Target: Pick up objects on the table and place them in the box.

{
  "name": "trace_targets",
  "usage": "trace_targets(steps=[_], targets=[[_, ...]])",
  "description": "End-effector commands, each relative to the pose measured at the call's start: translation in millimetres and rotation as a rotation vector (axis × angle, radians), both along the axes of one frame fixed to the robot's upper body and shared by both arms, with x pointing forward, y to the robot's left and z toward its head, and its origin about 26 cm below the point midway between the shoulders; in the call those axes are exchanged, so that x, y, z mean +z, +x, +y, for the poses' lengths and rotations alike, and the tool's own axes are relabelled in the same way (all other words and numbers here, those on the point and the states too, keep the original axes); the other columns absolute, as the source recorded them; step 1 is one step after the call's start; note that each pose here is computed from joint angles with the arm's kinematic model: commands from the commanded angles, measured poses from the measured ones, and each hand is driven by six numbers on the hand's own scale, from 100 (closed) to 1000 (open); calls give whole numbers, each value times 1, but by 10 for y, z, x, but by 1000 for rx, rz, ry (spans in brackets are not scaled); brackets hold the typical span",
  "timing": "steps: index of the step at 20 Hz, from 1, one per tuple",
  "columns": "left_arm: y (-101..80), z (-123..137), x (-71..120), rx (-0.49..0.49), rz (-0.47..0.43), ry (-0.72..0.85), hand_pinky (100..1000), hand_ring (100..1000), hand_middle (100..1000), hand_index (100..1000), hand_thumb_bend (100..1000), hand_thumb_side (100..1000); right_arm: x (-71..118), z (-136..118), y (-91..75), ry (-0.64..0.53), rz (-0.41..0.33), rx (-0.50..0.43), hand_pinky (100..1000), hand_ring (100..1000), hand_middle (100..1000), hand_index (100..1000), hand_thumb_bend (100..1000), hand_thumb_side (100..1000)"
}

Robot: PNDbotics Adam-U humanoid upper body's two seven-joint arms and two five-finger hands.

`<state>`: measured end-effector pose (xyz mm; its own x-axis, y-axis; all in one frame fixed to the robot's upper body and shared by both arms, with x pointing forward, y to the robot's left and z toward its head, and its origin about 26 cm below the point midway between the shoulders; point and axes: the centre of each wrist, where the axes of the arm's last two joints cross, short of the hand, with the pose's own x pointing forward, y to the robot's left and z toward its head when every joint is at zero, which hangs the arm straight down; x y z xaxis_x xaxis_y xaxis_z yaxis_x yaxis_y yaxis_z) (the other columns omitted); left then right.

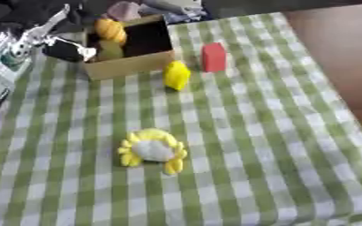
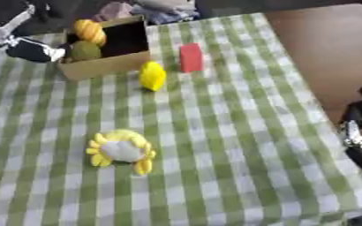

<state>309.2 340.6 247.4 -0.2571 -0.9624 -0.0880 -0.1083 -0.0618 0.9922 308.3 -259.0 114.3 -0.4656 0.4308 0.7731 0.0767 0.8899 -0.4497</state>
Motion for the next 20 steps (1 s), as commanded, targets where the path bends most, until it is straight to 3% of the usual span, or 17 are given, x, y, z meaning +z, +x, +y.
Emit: trace_targets(steps=[1,10,15,20], targets=[[-212,-171,141,-111,10,89,731,671,690,786,420,373,81,-51,-2,-16,-30,-18,605,655,632,833,100,414],[-272,-347,-279,-344,262,199,731,677,697,791,401,438,91,-34,5,-13,-33,-17,605,655,631,833,100,415],[-271,-484,-413,-391,346,222,740,700,733,809,412,463,89,-30,4,-13,-31,-11,604,653,630,832,100,415],[-256,-609,-464,-402,372,234,747,717,758,828,435,489,86,-25,6,-15,-30,-4,605,652,630,832,100,415]])
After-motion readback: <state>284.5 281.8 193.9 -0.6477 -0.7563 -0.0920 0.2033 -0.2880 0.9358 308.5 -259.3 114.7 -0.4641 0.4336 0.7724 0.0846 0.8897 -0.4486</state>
